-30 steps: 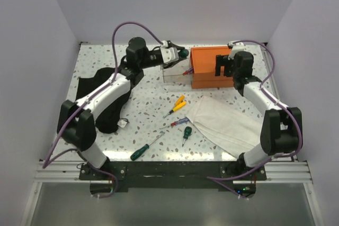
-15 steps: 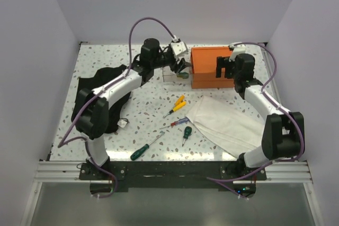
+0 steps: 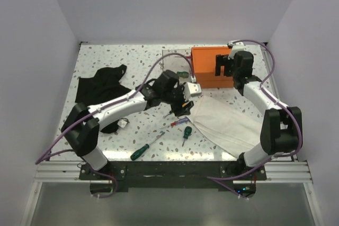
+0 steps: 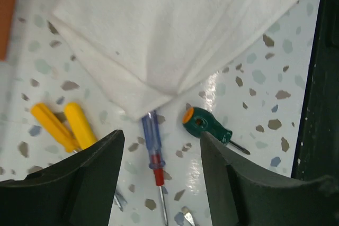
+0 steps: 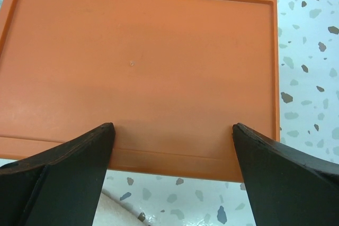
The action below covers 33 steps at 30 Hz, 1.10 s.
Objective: Sort the tools into containers
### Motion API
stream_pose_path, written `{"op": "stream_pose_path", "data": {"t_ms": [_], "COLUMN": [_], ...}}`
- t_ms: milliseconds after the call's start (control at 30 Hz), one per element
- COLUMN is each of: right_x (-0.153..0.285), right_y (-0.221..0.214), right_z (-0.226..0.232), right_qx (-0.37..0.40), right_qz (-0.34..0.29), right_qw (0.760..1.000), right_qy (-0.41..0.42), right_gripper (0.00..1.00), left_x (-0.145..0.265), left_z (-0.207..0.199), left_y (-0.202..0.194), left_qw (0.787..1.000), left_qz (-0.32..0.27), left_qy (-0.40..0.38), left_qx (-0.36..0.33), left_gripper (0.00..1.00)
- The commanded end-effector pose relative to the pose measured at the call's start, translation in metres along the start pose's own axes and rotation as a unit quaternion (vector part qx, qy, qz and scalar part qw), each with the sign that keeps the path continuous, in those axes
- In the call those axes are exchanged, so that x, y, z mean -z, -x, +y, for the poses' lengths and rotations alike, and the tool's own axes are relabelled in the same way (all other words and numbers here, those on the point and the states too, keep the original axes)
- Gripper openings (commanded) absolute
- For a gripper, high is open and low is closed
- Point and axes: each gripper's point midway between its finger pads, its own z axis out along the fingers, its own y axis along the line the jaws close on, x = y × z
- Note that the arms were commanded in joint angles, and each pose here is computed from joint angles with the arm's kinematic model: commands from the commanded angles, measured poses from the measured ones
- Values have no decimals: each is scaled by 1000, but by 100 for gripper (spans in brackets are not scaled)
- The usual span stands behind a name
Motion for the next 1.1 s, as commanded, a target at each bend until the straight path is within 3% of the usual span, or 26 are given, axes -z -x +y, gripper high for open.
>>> {"op": "stream_pose_path", "data": {"t_ms": [0, 200, 667, 767, 867, 900, 933, 1067], "right_x": [11, 5, 4, 5, 6, 7, 8, 10], "right_y": [-112, -113, -99, -96, -96, -96, -95, -92], "right_z": [0, 1, 7, 6, 6, 6, 7, 6], "right_qx": [28, 21, 13, 13, 12, 12, 12, 13], "right_qz": [200, 205, 184, 179, 179, 179, 179, 177], "right_qw": [979, 979, 983, 983, 983, 983, 983, 984], "right_qy": [12, 9, 24, 22, 22, 22, 22, 22], "right_gripper": [98, 98, 98, 98, 98, 98, 98, 98], "left_x": [-20, -51, -75, -75, -71, -67, -65, -27], "left_z": [-35, -61, -53, -61, -60, -57, -62, -45], "left_y": [-47, -62, -104, -118, -110, -97, -83, -20], "left_qw": [995, 989, 958, 953, 960, 965, 973, 989], "left_qz": [95, 130, 235, 250, 235, 216, 196, 116], "left_qy": [1, -11, 65, 55, 49, 46, 11, -58], "left_qx": [43, 67, 154, 162, 146, 140, 125, 67], "left_gripper": [64, 66, 69, 60, 35, 21, 15, 4]}}
